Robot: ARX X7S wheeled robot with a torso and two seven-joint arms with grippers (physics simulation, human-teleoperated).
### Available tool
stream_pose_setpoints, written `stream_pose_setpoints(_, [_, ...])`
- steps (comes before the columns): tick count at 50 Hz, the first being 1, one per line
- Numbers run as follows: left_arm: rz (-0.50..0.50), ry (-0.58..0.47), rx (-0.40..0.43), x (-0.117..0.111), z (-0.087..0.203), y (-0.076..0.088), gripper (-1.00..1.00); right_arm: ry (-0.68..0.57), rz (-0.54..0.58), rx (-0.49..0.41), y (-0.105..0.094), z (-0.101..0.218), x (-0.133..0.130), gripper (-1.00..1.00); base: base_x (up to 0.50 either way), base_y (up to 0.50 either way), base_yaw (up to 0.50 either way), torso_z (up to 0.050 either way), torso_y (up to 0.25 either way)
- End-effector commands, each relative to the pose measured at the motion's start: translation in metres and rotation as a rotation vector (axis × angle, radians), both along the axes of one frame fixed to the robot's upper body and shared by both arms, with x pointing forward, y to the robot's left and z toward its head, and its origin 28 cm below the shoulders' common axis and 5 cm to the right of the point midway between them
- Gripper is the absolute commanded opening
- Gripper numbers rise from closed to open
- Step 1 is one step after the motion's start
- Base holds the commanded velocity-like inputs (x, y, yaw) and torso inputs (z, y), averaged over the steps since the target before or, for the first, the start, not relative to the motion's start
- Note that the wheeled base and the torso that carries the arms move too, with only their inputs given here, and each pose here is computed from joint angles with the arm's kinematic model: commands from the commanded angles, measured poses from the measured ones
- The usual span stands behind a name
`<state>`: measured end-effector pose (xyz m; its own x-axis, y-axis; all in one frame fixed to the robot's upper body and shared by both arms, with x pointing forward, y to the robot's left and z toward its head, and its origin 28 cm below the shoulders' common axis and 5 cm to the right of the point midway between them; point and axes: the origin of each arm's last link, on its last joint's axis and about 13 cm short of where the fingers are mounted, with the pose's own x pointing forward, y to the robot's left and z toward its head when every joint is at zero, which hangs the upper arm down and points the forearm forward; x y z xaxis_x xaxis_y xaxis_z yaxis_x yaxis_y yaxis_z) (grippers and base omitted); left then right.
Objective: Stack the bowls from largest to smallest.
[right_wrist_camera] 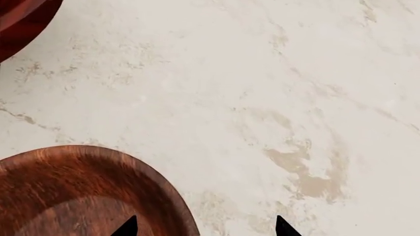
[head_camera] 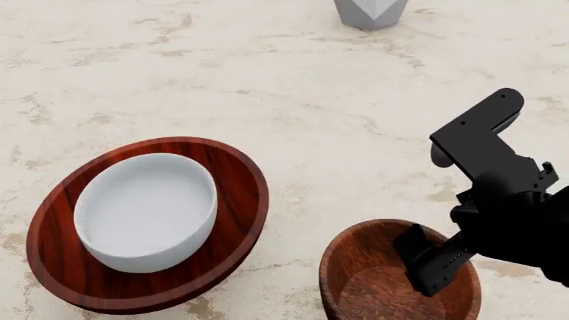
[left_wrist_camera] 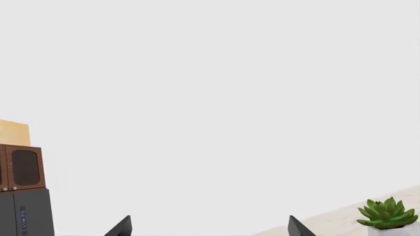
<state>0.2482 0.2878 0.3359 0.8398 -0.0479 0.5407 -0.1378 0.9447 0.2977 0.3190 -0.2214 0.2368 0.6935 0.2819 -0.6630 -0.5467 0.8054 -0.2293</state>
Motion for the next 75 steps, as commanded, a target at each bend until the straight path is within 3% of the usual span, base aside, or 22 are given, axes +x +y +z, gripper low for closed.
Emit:
stream_pose_setpoints(1, [-0.006,-0.015,-0.018,-0.001,0.001,0.002,1.00,0.012,0.031,0.028,0.007,-0.014,0.008,1.00,0.00,0.00,0.00,0.000,0.000])
stream_pose_setpoints(42, [-0.005,-0.003,-0.022,0.004,-0.003,0.003,1.00,0.069,0.032,0.029,0.006,-0.043,0.012,1.00,0.00,0.00,0.00,0.000,0.000])
stream_pose_setpoints(43, [-0.005,-0.003,-0.022,0.004,-0.003,0.003,1.00,0.069,0.035,0.030,0.006,-0.043,0.011,-1.00,0.00,0.00,0.00,0.000,0.000])
stream_pose_setpoints(58, [-0.006,-0.008,-0.020,0.003,-0.001,0.002,1.00,0.050,0.040,0.029,0.003,-0.037,0.009,-1.00,0.00,0.00,0.00,0.000,0.000])
stream_pose_setpoints(59, [-0.007,-0.019,-0.019,-0.001,0.004,0.001,1.00,-0.092,0.025,0.073,0.005,0.013,0.011,-1.00,0.00,0.00,0.00,0.000,0.000])
stream_pose_setpoints(75, [-0.004,-0.028,-0.013,-0.003,0.010,0.001,1.00,-0.227,0.005,0.100,0.010,0.060,0.017,-1.00,0.00,0.00,0.00,0.000,0.000])
